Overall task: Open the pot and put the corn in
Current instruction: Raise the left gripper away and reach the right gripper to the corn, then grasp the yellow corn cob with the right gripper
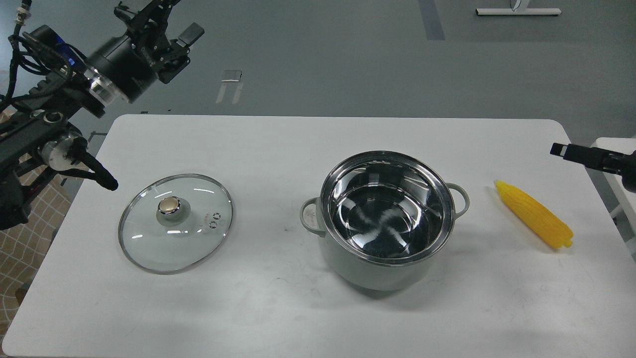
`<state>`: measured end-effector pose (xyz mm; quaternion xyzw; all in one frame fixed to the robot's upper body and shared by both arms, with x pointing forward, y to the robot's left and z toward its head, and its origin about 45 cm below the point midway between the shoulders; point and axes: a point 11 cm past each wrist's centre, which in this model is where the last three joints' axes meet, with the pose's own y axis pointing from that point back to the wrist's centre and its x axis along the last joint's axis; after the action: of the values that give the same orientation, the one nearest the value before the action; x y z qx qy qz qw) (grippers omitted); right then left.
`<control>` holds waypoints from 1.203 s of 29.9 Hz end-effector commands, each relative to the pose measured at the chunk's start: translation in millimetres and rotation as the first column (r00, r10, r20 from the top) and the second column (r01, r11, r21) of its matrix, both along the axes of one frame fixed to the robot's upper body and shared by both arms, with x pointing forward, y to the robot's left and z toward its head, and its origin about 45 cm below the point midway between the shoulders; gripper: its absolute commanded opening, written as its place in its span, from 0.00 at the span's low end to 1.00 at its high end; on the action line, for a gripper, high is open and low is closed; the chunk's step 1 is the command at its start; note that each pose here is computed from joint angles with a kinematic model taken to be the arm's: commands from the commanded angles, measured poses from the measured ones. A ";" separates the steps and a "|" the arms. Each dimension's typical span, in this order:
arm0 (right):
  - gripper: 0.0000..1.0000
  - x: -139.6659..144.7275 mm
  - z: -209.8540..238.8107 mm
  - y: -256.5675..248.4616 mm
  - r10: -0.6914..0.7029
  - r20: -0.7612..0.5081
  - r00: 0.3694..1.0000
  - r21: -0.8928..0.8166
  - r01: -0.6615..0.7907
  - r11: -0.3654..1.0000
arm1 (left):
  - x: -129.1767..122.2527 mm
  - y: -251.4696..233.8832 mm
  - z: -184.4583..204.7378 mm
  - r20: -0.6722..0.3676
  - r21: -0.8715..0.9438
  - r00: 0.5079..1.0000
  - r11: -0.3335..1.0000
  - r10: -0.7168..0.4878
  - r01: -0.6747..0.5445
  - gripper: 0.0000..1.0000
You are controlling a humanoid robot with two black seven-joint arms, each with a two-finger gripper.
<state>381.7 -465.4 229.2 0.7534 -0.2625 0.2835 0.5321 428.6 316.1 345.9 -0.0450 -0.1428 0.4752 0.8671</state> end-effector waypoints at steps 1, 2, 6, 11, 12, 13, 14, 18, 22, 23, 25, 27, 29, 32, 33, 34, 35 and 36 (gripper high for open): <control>1.00 -12.8 -23.6 -7.9 0.091 -0.062 0.994 -0.198 -0.101 0.975 | -1.0 -5.7 -3.5 -0.009 -0.014 1.000 1.000 -0.018 0.017 0.93; 1.00 -15.8 -31.5 -9.5 0.120 -0.076 0.990 -0.250 -0.136 0.959 | -1.9 -7.6 -2.9 -0.008 -0.016 1.000 1.000 -0.024 0.024 0.94; 1.00 -18.0 -47.3 -4.7 0.168 -0.101 0.980 -0.302 -0.192 0.934 | -4.9 -13.8 -2.1 -0.005 -0.023 0.999 0.999 -0.044 0.044 0.94; 1.00 -19.4 -63.7 8.7 0.208 -0.132 0.969 -0.309 -0.240 0.920 | -5.8 -18.9 -2.9 -0.006 -0.030 0.998 0.998 -0.056 0.056 0.94; 1.00 -19.1 -65.6 9.4 0.219 -0.143 0.965 -0.325 -0.255 0.911 | -5.7 -19.4 -3.1 -0.006 -0.032 0.998 0.998 -0.057 0.057 0.94; 1.00 -19.5 -70.0 10.1 0.236 -0.161 0.958 -0.351 -0.279 0.894 | -5.4 -19.4 -1.9 -0.004 -0.034 0.998 0.998 -0.057 0.056 0.94; 1.00 -19.4 -71.9 10.1 0.237 -0.165 0.957 -0.356 -0.282 0.891 | -5.4 -20.7 -2.7 -0.006 -0.035 0.998 0.998 -0.059 0.059 0.94; 0.98 -20.8 -85.6 16.7 0.252 -0.176 0.952 -0.358 -0.301 0.884 | -5.4 -22.2 -3.5 -0.007 -0.039 0.998 0.997 -0.061 0.061 0.95; 0.89 -20.0 -91.8 18.3 0.255 -0.167 0.952 -0.361 -0.300 0.883 | -5.9 -22.0 -3.8 -0.008 -0.039 0.998 0.997 -0.063 0.063 0.95; 0.86 -20.5 -92.9 18.9 0.257 -0.168 0.952 -0.360 -0.302 0.883 | -5.7 -22.2 -3.2 -0.006 -0.039 0.998 0.997 -0.063 0.063 0.95; 0.72 -20.2 -94.5 21.9 0.265 -0.165 0.950 -0.358 -0.308 0.882 | -5.7 -22.2 -3.2 -0.006 -0.039 0.998 0.997 -0.063 0.063 0.95; 0.63 -19.6 -95.8 24.4 0.269 -0.164 0.949 -0.354 -0.311 0.882 | -6.8 -24.2 -3.0 -0.006 -0.041 0.998 0.997 -0.070 0.070 0.95; 0.50 -21.4 -99.6 27.0 0.274 -0.170 0.947 -0.350 -0.318 0.881 | -8.4 -28.1 -1.0 -0.001 -0.045 0.997 0.996 -0.082 0.082 0.95; 0.33 -23.8 -102.9 27.7 0.284 -0.187 0.940 -0.356 -0.334 0.873 | -8.8 -28.5 -0.5 0.000 -0.043 0.996 0.996 -0.084 0.084 0.95; 0.28 -23.1 -102.3 28.0 0.287 -0.188 0.939 -0.359 -0.338 0.870 | -8.8 -28.4 -0.5 0.000 -0.044 0.996 0.995 -0.084 0.084 0.95; 0.26 -22.0 -101.2 28.8 0.289 -0.185 0.939 -0.359 -0.338 0.870 | -8.8 -27.8 -0.3 0.000 -0.043 0.997 0.996 -0.083 0.083 0.95; 0.23 -20.7 -99.9 29.7 0.291 -0.180 0.940 -0.359 -0.338 0.870 | -8.9 -27.9 -0.3 0.001 -0.042 0.997 0.996 -0.083 0.083 0.95; 0.21 -19.3 -98.3 32.5 0.300 -0.173 0.938 -0.356 -0.343 0.869 | -8.8 -28.5 -0.5 0.000 -0.043 0.996 0.996 -0.084 0.084 0.95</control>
<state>359.1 -437.3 127.6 0.6831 -0.0428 0.3633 0.6321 419.9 288.1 345.4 -0.0695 -0.1295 0.4416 0.8851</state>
